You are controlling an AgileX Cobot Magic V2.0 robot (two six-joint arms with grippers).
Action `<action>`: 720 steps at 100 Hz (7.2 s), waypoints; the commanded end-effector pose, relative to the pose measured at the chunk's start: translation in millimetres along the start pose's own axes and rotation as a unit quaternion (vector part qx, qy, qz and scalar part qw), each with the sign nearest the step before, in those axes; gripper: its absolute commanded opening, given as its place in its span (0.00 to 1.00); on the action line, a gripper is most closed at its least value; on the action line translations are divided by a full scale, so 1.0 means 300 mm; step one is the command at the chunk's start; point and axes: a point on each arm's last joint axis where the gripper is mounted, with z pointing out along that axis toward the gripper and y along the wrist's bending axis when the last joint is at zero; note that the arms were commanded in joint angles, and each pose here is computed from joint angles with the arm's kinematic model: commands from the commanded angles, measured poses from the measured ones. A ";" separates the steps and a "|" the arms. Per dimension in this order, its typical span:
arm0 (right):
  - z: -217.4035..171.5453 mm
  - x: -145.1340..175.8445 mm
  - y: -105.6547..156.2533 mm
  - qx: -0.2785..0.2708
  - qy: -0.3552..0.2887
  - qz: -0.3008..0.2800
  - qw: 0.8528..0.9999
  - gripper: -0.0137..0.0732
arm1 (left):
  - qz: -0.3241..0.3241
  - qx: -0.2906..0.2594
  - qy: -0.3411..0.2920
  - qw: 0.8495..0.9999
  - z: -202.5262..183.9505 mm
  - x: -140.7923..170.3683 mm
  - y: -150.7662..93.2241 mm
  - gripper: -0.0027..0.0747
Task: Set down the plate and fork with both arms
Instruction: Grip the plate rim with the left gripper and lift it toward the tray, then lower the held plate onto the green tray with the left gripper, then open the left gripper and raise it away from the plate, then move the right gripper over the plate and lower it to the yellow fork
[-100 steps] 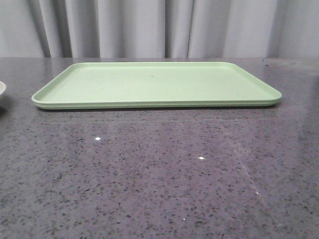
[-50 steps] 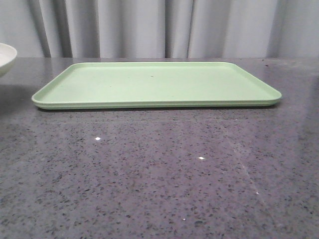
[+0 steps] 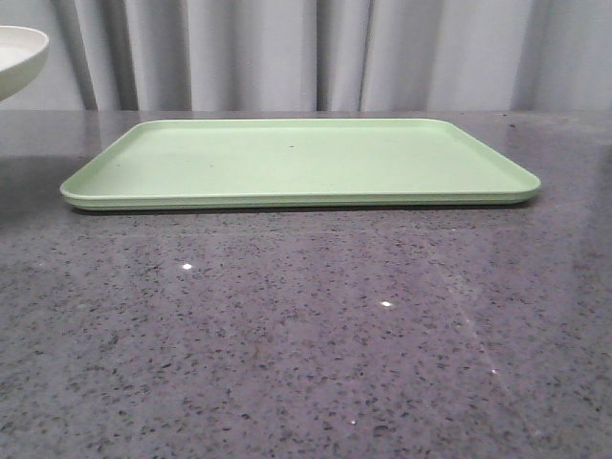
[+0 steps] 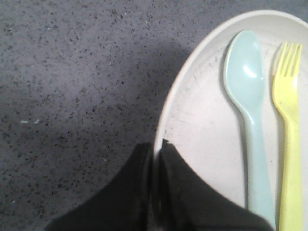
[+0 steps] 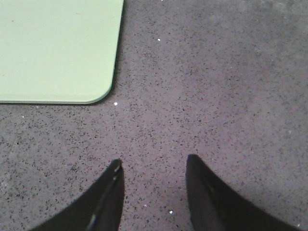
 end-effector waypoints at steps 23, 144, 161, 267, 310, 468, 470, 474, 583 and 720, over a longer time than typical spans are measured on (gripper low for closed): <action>-0.017 -0.059 0.000 0.004 -0.059 -0.002 0.998 0.54 | 0.053 0.034 -0.040 0.997 -0.011 -0.084 -0.219 0.01; -0.017 -0.059 0.000 0.004 -0.059 -0.002 0.998 0.54 | 0.112 0.096 0.075 0.986 0.598 0.034 -0.781 0.01; -0.017 -0.059 0.000 0.004 -0.059 -0.002 0.998 0.54 | 0.102 0.089 0.055 0.989 0.614 0.037 -0.793 0.01; -0.017 -0.059 0.000 0.004 -0.059 -0.002 0.998 0.54 | 0.082 0.046 0.080 0.992 0.683 0.071 -0.733 0.01; -0.017 -0.059 0.000 0.004 -0.059 -0.002 0.998 0.54 | 0.082 0.045 0.086 0.992 0.683 0.075 -0.733 0.04; -0.016 -0.058 0.000 0.004 -0.058 -0.002 0.998 0.54 | 0.247 -0.123 -0.104 0.956 -0.091 0.139 -0.498 0.65; -0.016 -0.058 0.000 0.004 -0.058 -0.002 0.998 0.54 | 0.246 -0.123 -0.105 0.956 -0.100 0.155 -0.489 0.65; -0.016 -0.058 0.000 0.004 -0.058 -0.002 0.998 0.54 | 0.247 -0.125 -0.106 0.955 -0.115 0.182 -0.476 0.65; -0.044 -0.119 0.032 -0.042 -0.066 0.029 0.996 0.54 | 0.255 -0.109 -0.151 0.949 -0.270 0.538 -0.320 0.65; 0.745 -0.550 0.691 -0.076 0.134 -0.009 0.988 0.54 | 0.255 -0.109 -0.151 0.949 -0.270 0.538 -0.320 0.65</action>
